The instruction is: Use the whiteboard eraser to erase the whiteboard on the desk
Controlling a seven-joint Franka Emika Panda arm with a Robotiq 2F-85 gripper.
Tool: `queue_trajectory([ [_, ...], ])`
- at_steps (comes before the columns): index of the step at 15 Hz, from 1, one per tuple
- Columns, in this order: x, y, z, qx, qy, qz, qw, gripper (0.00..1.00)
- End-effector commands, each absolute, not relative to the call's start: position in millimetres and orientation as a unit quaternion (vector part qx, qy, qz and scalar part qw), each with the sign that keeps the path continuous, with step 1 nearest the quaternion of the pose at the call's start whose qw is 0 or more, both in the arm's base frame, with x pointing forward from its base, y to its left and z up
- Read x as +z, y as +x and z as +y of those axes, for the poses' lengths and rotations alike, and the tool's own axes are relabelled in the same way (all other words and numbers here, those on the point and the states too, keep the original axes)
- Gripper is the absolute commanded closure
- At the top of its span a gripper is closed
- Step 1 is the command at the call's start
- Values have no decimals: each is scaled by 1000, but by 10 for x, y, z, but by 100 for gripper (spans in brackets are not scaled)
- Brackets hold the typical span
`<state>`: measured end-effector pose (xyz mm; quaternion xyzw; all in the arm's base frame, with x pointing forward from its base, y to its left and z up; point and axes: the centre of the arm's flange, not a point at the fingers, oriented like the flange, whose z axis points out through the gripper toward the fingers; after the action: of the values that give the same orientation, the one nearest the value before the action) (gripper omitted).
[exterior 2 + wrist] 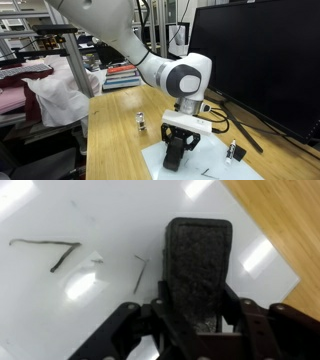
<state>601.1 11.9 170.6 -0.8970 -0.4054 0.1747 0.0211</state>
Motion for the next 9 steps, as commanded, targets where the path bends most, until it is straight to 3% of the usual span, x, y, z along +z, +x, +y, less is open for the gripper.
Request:
queue_trajectory([
  [1, 1706, 6011, 119, 175, -897, -405, 21, 49],
  [2, 1706, 6011, 119, 175, -897, -405, 21, 49],
  [3, 1778, 5977, 126, 179, -898, -403, 9, 74],
  [9, 1999, 5919, 104, 173, -906, -386, -24, 74],
])
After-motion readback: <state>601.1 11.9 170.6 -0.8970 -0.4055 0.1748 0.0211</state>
